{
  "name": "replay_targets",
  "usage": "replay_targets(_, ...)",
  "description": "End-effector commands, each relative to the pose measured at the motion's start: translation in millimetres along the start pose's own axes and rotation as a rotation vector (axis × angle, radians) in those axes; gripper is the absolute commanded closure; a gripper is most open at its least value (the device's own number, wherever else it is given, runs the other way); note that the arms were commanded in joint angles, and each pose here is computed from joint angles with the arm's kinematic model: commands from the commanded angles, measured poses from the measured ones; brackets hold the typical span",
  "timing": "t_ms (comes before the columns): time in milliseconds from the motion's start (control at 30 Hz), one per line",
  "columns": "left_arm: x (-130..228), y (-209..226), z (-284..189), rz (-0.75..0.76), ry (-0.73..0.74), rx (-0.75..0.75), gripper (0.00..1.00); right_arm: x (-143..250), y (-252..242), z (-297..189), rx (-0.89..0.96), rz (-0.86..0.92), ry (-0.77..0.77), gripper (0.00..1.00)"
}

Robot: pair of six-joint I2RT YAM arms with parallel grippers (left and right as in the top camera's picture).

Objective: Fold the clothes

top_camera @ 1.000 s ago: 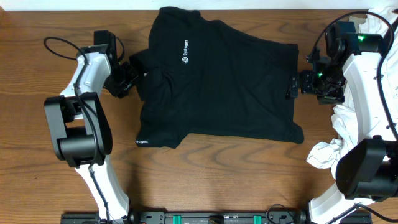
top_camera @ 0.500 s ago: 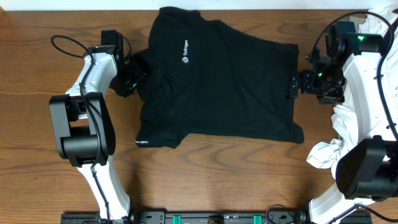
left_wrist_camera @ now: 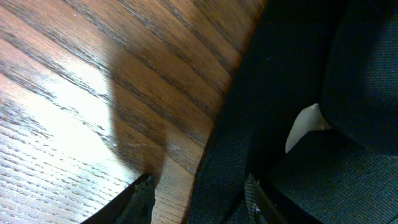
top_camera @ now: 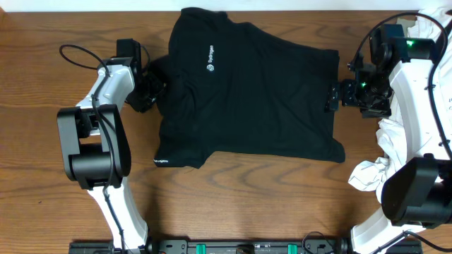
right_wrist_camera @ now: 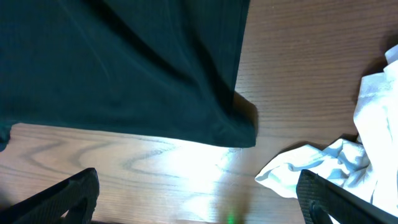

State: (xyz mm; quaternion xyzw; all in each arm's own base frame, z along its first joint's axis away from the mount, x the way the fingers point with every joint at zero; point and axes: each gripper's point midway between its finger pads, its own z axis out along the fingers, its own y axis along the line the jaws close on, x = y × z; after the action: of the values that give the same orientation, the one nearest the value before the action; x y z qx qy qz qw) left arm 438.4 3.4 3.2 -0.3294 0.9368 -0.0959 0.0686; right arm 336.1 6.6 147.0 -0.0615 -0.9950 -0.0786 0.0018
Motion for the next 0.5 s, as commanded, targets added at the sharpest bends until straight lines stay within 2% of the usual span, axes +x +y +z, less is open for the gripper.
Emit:
replay_targets(0, 6.3, 9.2, 9.5, -0.029, 0.018, -0.029, 0.50, -2.6, 2.5, -4.1, -0.005, -0.021, -0.016, 0.01)
replay_targets(100, 6.0, 9.7, 9.4, -0.031, 0.018, -0.030, 0.52, -2.6, 2.5, -4.1, -0.005, -0.021, -0.016, 0.01)
replay_targets(167, 4.6, 11.1, 9.1, -0.054, 0.017, -0.029, 0.57, -2.6, 2.5, -4.1, -0.005, -0.021, -0.016, 0.02)
replay_targets(300, 3.0, 12.6, 8.8, -0.132, 0.013, -0.029, 0.57, -2.6, 2.5, -4.1, -0.005, -0.021, -0.016, 0.01)
replay_targets(433, 1.1, 9.8, 9.0, -0.131, 0.004, -0.021, 0.57, -2.6, 2.5, -4.1, -0.005, -0.021, -0.016, 0.01)
replay_targets(467, 0.0, 9.0, 9.0, -0.127, -0.001, -0.017, 0.60, -2.6, 2.5, -4.1, -0.005, -0.021, -0.016, 0.01)
